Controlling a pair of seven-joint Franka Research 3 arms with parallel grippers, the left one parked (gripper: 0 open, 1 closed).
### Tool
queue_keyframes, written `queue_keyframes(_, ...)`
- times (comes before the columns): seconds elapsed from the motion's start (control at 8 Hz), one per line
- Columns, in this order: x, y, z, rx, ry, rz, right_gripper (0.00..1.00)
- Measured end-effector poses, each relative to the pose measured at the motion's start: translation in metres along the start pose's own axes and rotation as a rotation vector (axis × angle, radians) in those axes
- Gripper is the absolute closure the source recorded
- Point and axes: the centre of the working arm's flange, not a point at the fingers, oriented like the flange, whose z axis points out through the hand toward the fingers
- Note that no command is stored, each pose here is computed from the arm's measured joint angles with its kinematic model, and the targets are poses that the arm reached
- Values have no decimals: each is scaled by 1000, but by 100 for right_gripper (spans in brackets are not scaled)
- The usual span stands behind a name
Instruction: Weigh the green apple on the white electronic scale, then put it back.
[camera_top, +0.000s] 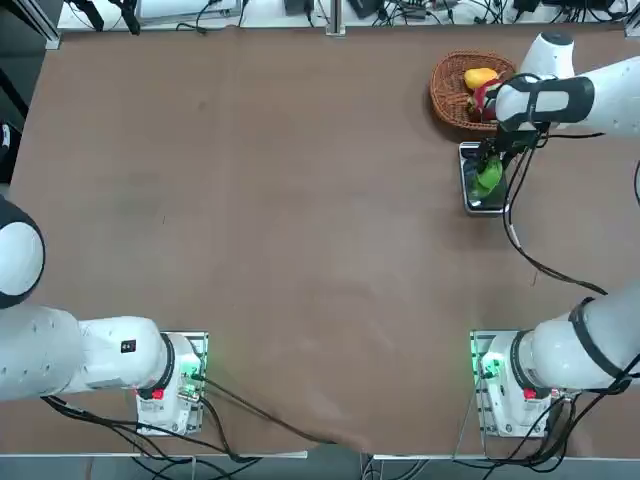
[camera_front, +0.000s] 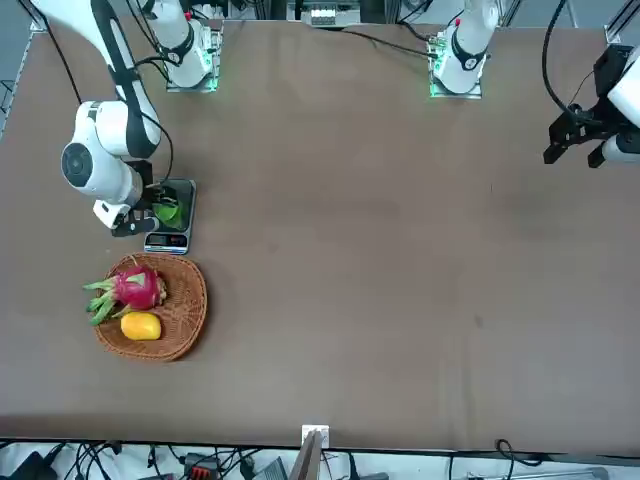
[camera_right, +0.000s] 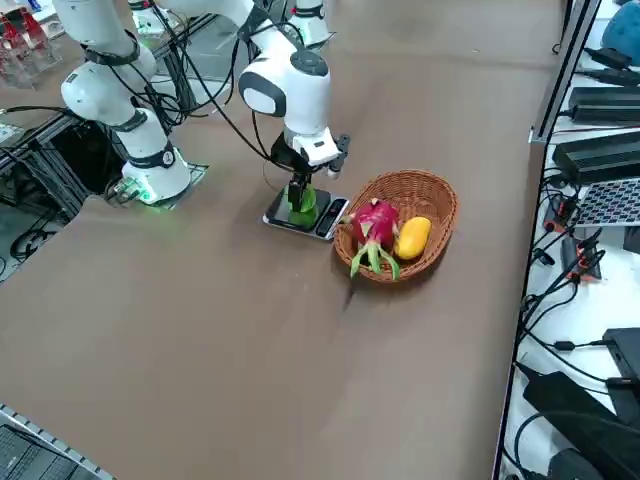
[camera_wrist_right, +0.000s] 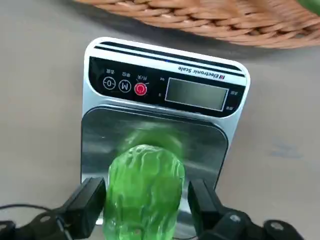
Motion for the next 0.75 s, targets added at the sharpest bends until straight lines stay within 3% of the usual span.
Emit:
queue_keyframes(0.12, 0, 0, 1, 0, -3, 0, 4)
queue_keyframes(0.38, 1, -1, -2, -1, 4, -2, 27)
queue_keyframes(0.75, 10, -3, -17, -5, 36, -9, 31)
